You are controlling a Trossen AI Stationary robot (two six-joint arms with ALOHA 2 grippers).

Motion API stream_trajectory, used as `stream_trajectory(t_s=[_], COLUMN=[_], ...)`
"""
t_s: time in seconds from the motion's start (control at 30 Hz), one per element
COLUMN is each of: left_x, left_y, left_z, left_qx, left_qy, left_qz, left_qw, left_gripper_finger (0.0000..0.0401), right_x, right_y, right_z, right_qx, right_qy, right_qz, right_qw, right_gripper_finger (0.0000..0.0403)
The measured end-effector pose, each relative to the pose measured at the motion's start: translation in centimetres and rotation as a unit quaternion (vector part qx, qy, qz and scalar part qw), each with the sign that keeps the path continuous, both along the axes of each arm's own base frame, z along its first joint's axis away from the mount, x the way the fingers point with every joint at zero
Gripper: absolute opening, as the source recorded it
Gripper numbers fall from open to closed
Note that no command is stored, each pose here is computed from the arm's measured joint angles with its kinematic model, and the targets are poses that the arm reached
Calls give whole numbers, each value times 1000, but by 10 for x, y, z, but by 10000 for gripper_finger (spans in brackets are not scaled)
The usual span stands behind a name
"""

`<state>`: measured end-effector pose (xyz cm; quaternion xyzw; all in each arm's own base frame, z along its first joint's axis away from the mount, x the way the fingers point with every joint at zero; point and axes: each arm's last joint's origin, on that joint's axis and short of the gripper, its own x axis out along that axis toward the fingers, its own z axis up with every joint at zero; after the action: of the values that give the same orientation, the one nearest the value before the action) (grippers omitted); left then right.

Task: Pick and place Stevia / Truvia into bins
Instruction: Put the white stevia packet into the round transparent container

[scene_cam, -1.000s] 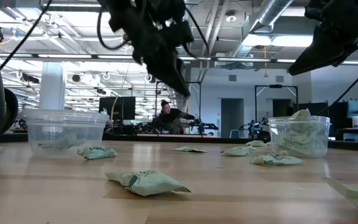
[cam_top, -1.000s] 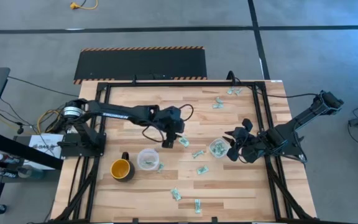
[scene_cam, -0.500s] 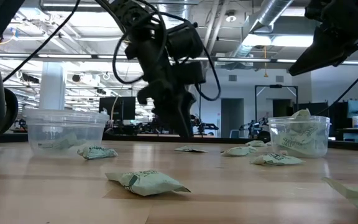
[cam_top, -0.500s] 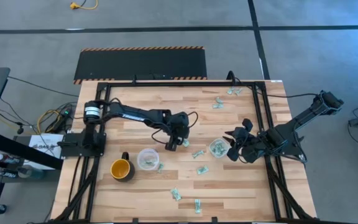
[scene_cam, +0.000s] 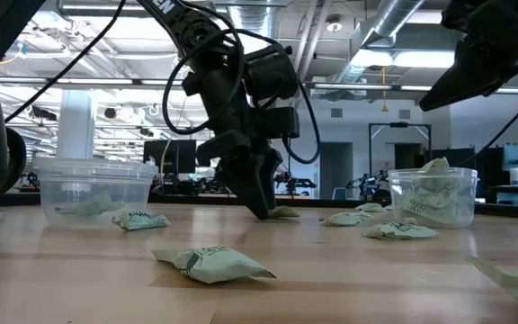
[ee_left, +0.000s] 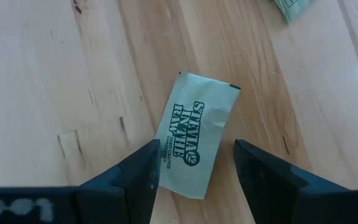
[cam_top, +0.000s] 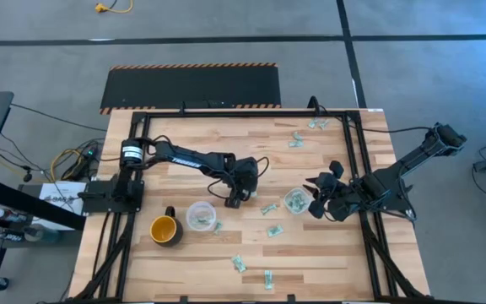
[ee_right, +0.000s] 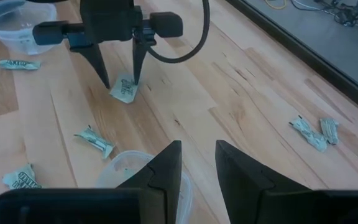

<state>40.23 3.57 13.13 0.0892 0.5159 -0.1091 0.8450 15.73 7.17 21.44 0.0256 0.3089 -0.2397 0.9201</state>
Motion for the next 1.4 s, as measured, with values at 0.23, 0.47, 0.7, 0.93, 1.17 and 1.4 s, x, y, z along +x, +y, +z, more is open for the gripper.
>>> stream_trajectory(t_s=[0.23, 0.47, 0.7, 0.93, 1.17, 1.4], left_x=[2, 4, -3, -28, -77, -111], left_y=[1, 2, -6, -30, -65, -88], left_z=[4, 5, 19, 79, 129, 119], left_qx=[10, 22, 27, 20, -18, -13], left_qy=[-2, -4, 10, -8, 39, 156], left_qz=[13, 44, 54, 79, 118, 186], left_qw=[1000, 999, 998, 997, 992, 970], left_gripper_finger=[138, 14, 3, 2, 1, 1], right_x=[0, 0, 0, 0, 0, 0], right_y=[0, 0, 0, 0, 0, 0], right_z=[0, 0, 0, 0, 0, 0], right_qx=[0, 0, 0, 0, 0, 0], right_qy=[0, 0, 0, -1, 0, 0], right_qz=[0, 0, 0, -1, 0, 0], right_qw=[1000, 1000, 1000, 1000, 1000, 1000], right_gripper_finger=[93, 93, 93, 93, 93, 93])
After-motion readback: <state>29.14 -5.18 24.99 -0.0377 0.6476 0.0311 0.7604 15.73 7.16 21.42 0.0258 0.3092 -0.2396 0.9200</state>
